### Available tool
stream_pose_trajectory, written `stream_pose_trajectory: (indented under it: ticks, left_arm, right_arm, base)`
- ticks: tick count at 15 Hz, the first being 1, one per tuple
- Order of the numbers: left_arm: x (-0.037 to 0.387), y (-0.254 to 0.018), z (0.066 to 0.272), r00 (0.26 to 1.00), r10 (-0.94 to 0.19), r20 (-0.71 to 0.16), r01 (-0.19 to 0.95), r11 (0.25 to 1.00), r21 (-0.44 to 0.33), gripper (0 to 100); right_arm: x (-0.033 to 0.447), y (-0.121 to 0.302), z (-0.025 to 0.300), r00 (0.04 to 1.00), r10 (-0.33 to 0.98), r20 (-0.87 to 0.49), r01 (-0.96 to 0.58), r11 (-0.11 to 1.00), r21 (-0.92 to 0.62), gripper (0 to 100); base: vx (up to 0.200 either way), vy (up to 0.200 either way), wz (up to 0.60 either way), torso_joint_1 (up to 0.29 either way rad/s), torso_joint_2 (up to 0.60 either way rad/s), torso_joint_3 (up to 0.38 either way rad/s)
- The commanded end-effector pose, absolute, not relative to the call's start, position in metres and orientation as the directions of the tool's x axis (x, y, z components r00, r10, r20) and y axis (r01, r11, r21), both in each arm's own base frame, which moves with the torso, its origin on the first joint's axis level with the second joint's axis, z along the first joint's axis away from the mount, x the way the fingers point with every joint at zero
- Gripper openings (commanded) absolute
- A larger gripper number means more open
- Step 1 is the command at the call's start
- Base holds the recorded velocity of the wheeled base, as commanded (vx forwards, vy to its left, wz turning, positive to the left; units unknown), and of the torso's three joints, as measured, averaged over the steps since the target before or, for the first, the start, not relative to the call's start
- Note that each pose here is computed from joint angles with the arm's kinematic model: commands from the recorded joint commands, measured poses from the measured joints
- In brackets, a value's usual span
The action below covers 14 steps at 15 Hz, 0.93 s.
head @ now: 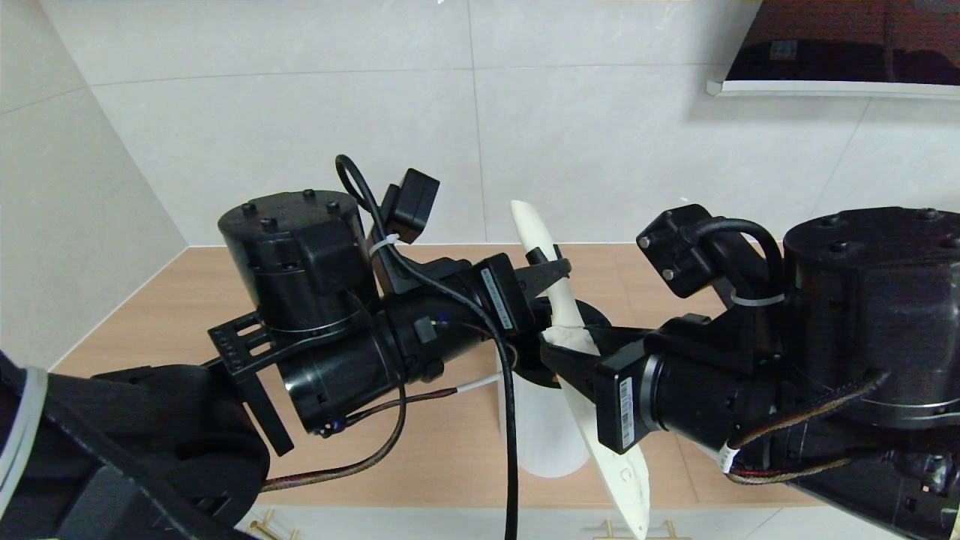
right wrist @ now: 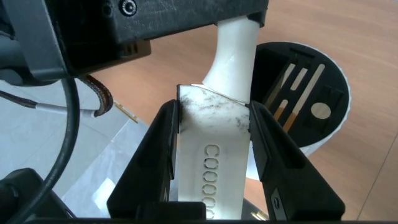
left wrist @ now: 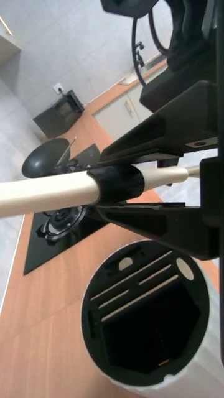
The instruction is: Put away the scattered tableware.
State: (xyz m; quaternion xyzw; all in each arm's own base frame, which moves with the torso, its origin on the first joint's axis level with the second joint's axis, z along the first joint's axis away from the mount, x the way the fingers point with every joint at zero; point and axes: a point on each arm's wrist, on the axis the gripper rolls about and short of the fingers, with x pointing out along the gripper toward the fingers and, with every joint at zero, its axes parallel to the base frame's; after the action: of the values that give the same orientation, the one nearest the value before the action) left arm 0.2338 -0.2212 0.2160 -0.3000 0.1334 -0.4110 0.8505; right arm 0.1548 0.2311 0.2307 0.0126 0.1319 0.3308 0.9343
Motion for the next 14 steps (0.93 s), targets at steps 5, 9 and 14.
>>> stream_pose_trajectory:
  ticks: [5, 9, 14]
  left_arm:
    - [0.224, -0.217, 0.231, 0.62, -0.782, 0.067, 0.644, 0.458, -0.614, 0]
    - [0.207, -0.197, 0.27, 0.648, -0.75, 0.134, 0.666, 0.472, -0.578, 0]
    - [0.211, -0.194, 0.307, 0.822, -0.559, 0.109, 0.54, 0.703, -0.464, 0]
  right_arm:
    - [0.15, 0.223, 0.241, 0.75, 0.63, -0.202, -0.617, 0.776, 0.131, 100]
    - [0.139, 0.185, 0.275, 0.787, 0.613, -0.076, -0.596, 0.786, 0.166, 100]
    - [0.165, 0.14, 0.295, 0.877, 0.481, -0.003, -0.472, 0.862, 0.185, 100]
  base:
    - [0.0, 0.0, 0.0, 0.0, 0.0, 0.0]
    - [0.0, 0.0, 0.0, 0.0, 0.0, 0.0]
    - [0.0, 0.0, 0.0, 0.0, 0.0, 0.0]
